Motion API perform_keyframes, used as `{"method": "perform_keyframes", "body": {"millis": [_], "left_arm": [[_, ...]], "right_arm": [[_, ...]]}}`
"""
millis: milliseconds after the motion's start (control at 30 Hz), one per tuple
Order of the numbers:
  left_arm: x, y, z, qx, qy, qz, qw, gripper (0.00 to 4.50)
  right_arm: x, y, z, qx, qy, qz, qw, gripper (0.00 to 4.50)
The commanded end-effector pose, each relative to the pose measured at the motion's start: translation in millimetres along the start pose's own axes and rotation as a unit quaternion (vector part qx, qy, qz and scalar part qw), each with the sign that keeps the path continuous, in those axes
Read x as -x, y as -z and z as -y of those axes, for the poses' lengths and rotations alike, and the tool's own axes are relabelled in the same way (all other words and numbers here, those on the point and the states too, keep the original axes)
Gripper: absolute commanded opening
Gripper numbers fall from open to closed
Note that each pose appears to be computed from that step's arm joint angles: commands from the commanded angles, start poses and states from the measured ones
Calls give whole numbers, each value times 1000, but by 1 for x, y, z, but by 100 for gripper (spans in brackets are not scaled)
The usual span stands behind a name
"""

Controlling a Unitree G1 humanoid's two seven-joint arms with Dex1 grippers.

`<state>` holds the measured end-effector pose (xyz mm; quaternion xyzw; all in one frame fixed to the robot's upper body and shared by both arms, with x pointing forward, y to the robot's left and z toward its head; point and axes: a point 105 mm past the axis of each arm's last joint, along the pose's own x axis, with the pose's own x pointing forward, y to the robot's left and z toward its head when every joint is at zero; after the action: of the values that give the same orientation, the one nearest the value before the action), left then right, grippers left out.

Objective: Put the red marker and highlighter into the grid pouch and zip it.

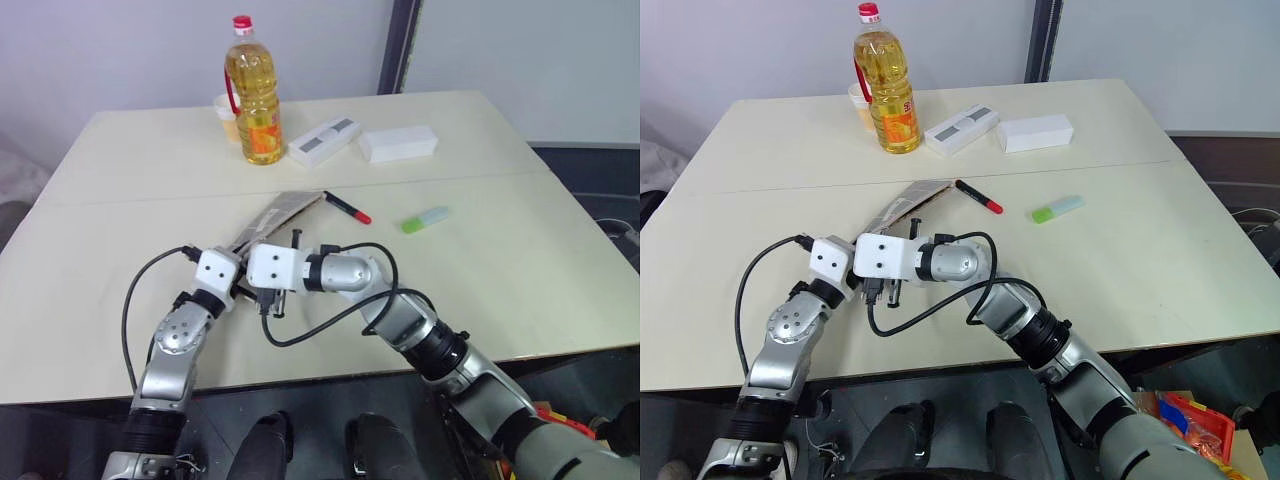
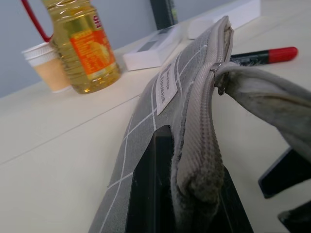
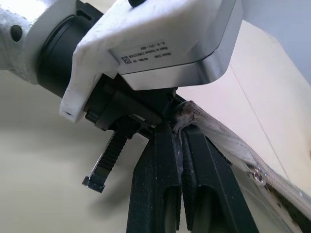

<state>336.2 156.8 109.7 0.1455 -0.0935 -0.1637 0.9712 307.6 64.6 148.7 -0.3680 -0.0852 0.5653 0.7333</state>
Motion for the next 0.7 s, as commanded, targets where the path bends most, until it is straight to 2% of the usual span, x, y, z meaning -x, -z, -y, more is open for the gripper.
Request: {"method": "perform_keyframes", "body": {"millis": [33,100,133,267,400,467,567,700], "left_arm": [[-6,-17,0,-15,-10,24,1000,0],[-4,-16,-1,-17,-12,23,1000,0],[-3,-15,-3,-19,-14,22,999,0],[4,-15,-12,-58,-9,17,998,0],[14,-9,-22,-102,5,3,995,0],[20,-3,-32,-114,-1,-9,993,0],[27,2,-44,-121,-10,-19,992,0],[30,3,-42,-112,9,-14,994,0]], "right_arm": [[0,-33,-3,21,-22,64,997,31],[7,-28,0,-8,-28,61,998,92],[11,-25,4,-16,-27,59,998,136],[38,-2,29,-64,16,30,997,343],[65,31,43,-120,45,-18,992,343],[78,57,55,-157,84,-57,982,343],[95,92,81,-216,174,-96,956,343],[107,133,112,-250,281,-152,914,343]]}}
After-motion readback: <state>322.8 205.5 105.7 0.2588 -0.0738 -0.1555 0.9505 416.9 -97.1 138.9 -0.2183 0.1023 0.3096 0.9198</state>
